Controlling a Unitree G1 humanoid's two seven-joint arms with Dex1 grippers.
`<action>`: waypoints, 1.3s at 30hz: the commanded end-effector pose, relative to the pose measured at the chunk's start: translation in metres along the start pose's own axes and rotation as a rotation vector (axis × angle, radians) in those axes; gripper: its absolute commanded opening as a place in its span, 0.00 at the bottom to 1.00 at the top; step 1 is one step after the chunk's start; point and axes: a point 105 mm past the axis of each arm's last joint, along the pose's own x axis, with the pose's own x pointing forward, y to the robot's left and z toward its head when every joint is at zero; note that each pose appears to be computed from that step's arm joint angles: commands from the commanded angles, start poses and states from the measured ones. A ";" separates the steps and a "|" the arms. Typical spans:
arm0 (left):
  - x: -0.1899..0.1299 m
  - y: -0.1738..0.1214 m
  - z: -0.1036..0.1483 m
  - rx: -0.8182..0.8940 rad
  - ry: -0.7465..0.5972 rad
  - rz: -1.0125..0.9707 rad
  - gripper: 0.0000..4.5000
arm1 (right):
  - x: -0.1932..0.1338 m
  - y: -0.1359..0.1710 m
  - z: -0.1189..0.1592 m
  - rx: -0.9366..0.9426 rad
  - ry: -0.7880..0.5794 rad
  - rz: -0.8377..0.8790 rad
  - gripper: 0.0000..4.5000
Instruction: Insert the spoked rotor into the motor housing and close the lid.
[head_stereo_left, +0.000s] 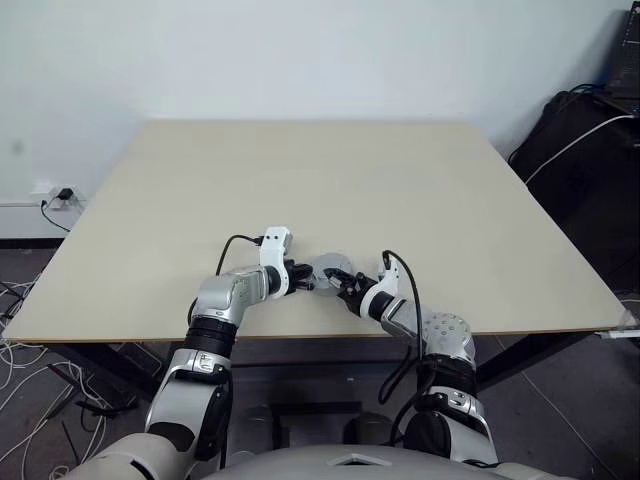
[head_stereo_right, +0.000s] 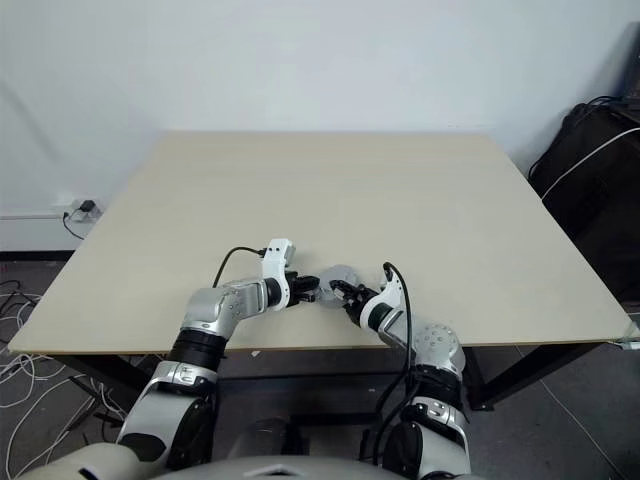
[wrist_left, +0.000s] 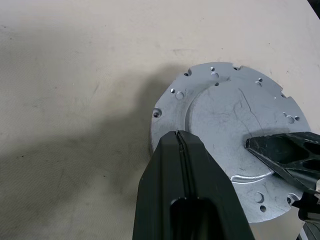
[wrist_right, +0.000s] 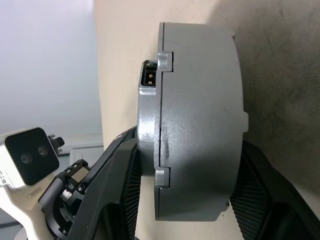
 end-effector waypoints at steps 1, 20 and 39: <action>0.002 -0.001 -0.007 -0.031 -0.016 0.026 0.00 | 0.002 0.020 0.003 -0.012 -0.026 0.077 0.47; -0.092 -0.004 0.005 -0.152 -0.664 0.049 0.00 | -0.023 0.086 0.002 0.001 -0.007 0.447 0.47; -0.111 -0.049 -0.013 -0.979 -0.826 -0.445 1.00 | -0.034 0.092 -0.012 -0.074 0.125 0.460 0.47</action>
